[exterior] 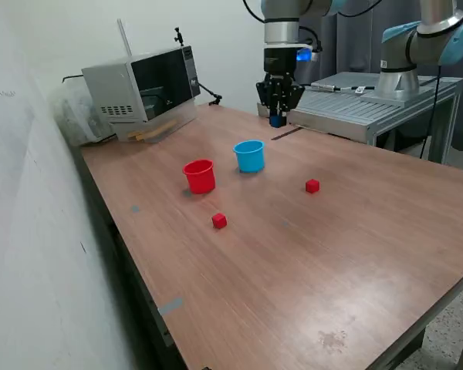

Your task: Place red objects in the red bin, and blue objects in the blue bin.

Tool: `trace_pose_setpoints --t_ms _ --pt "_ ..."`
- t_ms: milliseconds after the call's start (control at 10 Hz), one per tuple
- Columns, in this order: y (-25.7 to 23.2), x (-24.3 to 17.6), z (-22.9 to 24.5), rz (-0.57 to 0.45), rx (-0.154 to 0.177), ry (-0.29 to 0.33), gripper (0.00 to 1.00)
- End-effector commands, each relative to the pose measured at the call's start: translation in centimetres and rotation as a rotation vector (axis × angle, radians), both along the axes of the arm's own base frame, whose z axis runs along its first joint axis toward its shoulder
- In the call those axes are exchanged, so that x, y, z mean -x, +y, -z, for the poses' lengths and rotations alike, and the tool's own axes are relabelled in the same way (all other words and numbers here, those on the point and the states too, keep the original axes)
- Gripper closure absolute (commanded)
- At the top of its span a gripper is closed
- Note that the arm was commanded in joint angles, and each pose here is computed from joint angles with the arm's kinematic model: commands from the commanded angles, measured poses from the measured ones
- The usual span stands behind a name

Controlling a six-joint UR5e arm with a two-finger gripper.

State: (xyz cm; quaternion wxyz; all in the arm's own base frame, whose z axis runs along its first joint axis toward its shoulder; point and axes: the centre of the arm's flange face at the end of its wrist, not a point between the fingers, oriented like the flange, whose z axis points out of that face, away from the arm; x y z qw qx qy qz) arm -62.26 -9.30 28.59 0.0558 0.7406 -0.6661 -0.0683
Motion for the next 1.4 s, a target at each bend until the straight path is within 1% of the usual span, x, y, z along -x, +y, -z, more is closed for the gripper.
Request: trace_pose_setpoints --t_ms 0,200,400,800,1300 --pt "15.0 -1.5 0.4 0.228 0.007 -0.036 1.00" --pt "18.4 -0.8 4.8 0.251 0.019 -0.102 1.00" --pt "19.6 -0.8 7.4 0.267 0.031 -0.138 1.00" --pt "15.8 -0.3 7.4 0.208 0.030 -0.138 1.00" --pt "15.6 0.0 7.2 0.204 0.029 -0.130 1.00"
